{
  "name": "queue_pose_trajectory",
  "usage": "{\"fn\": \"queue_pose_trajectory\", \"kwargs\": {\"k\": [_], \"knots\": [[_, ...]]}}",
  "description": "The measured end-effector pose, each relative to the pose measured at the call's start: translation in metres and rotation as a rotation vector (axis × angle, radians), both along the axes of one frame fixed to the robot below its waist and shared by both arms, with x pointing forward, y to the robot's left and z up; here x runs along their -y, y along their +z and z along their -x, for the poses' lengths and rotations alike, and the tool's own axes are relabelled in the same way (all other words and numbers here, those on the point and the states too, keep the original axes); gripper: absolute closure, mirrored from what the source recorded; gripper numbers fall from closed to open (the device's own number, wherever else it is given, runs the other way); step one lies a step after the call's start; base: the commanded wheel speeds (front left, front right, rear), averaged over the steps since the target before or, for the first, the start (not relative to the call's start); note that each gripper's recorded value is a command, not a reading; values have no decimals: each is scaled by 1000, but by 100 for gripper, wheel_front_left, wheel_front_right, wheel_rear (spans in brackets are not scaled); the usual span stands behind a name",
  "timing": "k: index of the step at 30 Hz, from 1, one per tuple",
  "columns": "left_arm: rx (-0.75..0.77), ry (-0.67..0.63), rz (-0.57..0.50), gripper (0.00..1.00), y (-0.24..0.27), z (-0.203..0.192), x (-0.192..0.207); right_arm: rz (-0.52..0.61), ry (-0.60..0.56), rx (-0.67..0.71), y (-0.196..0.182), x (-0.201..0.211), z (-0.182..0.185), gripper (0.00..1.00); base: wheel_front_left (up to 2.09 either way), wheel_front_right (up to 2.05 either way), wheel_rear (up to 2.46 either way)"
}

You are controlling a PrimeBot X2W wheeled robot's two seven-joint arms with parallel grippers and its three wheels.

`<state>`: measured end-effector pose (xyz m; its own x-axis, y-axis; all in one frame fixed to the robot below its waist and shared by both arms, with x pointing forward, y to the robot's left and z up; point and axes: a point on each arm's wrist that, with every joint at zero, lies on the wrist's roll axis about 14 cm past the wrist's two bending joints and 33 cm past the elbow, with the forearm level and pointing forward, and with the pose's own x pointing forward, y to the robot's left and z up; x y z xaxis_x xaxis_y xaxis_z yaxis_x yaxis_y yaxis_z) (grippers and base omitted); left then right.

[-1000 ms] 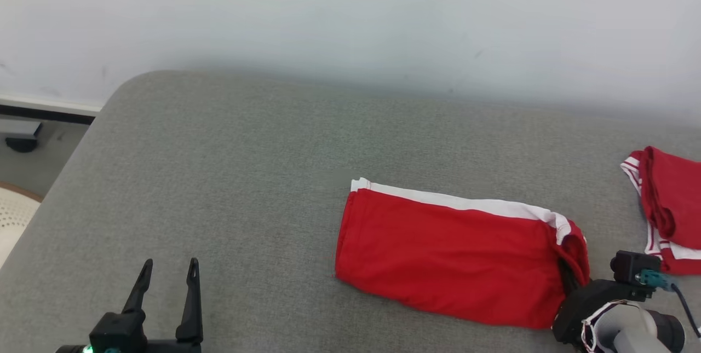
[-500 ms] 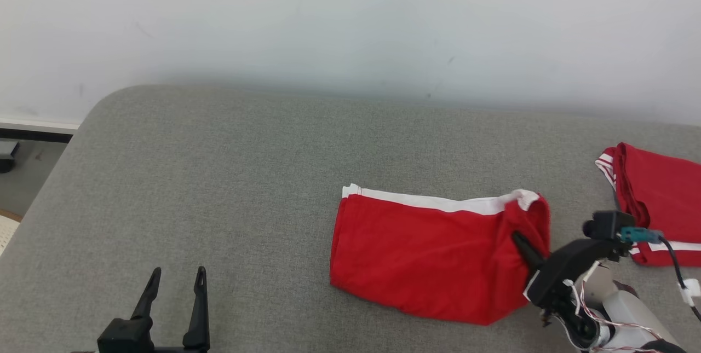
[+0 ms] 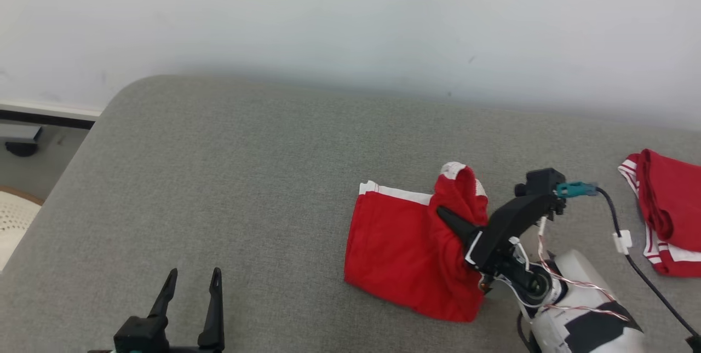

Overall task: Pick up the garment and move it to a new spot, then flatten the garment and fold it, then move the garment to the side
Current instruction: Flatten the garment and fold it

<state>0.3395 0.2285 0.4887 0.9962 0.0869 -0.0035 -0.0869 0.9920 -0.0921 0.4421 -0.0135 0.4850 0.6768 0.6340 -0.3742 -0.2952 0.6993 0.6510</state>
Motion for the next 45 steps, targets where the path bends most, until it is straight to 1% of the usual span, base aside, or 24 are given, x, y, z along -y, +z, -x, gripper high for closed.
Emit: {"fn": "queue_pose_trajectory", "kwargs": {"k": [5,8,11,24,25,26,27,30,34,36,38,40,42,45], "knots": [[-6,3,15,0,-2,0,0,9,48,-45,-7,-27,-1,100,0,0,0],[-5,9,18,0,-2,-2,-2,24,53,-54,-12,-36,-6,100,0,0,0],[-11,10,26,0,-4,-3,0,55,52,-86,-26,-40,-8,100,0,0,0],[-32,27,29,0,-10,-3,-8,36,86,-116,-43,-73,-3,100,0,0,0],[-28,29,29,0,-9,-4,-9,40,83,-110,-44,-73,-4,82,0,0,0],[-27,31,28,0,-8,-4,-9,42,77,-99,-43,-73,-5,35,0,0,0],[-28,33,29,0,-9,-4,-10,41,71,-85,-40,-74,-6,0,0,0,0],[-23,33,32,0,-8,-4,-10,35,63,-60,-35,-75,-7,0,0,0,0],[-15,34,29,0,-5,-4,-11,2,27,1,-18,-73,-13,0,0,0,0],[-18,33,31,0,-7,-2,-10,-11,-2,63,-5,-70,-19,0,0,0,0],[-11,30,31,0,-5,-3,-10,-22,-33,162,16,-65,-29,0,0,0,0],[-2,23,23,0,-2,-5,-9,-4,-72,278,34,-50,-41,0,0,0,0],[-3,19,18,0,-3,-5,-7,25,-130,381,46,-25,-52,0,0,0,0],[12,11,8,0,2,-8,-5,60,-198,480,58,9,-61,0,0,0,0]]}}
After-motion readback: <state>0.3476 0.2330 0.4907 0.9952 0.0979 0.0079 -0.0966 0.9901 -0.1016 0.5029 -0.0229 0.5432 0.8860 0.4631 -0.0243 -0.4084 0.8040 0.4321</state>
